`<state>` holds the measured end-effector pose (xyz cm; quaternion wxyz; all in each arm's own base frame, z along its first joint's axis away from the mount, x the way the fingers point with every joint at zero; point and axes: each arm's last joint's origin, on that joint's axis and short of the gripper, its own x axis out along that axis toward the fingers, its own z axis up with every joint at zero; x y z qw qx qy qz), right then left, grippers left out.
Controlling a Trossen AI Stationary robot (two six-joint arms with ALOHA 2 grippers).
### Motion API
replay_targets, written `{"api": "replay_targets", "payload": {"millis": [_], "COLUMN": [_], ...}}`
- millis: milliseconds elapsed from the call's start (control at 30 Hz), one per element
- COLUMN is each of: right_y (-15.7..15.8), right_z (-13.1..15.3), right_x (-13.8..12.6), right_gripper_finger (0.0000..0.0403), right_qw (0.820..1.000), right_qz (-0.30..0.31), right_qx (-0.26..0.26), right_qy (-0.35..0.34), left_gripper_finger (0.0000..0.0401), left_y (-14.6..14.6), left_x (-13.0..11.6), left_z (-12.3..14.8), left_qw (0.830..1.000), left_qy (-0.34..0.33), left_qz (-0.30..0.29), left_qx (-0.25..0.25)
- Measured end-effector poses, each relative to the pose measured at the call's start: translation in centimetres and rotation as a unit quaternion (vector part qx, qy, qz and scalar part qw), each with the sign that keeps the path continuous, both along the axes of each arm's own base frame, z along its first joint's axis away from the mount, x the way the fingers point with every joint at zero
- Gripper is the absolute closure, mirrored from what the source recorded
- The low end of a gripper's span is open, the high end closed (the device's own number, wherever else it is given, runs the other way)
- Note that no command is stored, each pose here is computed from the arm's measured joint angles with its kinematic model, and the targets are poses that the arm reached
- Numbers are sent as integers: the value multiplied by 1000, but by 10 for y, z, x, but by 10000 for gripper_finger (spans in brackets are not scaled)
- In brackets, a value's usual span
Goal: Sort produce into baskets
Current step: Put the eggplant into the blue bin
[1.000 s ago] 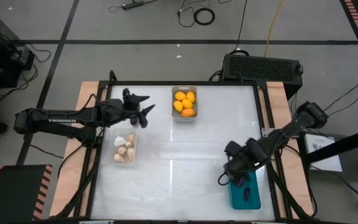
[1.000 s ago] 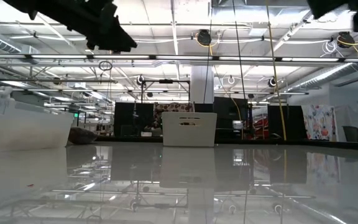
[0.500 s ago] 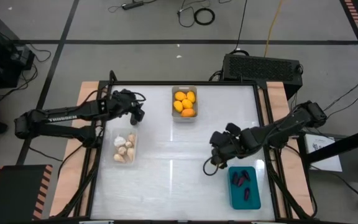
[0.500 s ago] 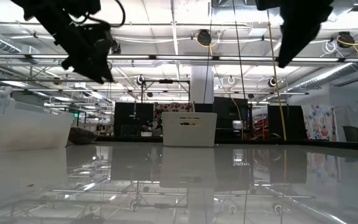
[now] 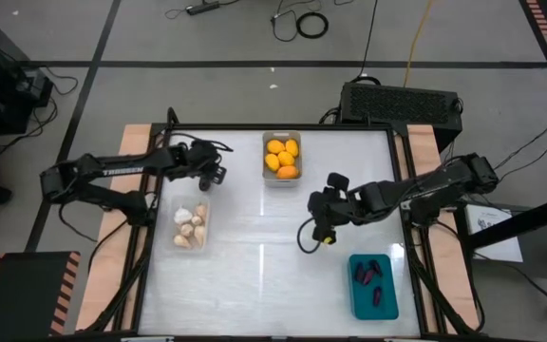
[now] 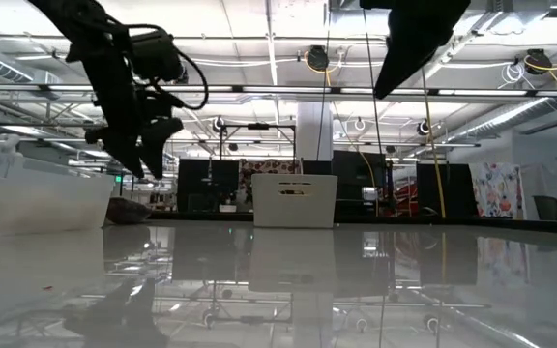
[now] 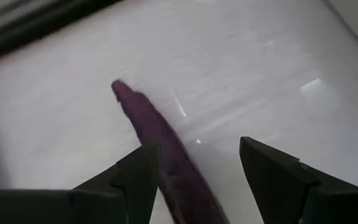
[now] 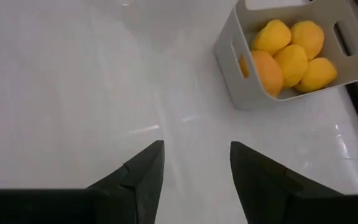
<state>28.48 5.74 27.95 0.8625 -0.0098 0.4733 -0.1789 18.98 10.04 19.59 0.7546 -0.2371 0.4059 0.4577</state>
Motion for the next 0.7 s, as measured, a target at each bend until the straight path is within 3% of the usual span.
{"api": "replay_targets", "payload": {"millis": [133, 467, 700], "right_y": [-4, -12, -20], "right_z": [0, -13, -36], "right_x": [1, 3, 1], "right_gripper_finger": [227, 227, 227], "right_qw": [1000, 999, 998], "right_qz": [9, 38, 54], "right_qx": [-10, -32, 9], "right_qy": [6, 17, 28], "left_gripper_finger": [175, 175, 175], "left_y": [6, 15, 18], "left_x": [1, 5, 8], "left_z": [-8, -32, -49], "left_qw": [998, 994, 991], "left_qy": [-17, 39, 75], "left_qz": [57, 81, 95], "left_qx": [-35, -55, -62]}}
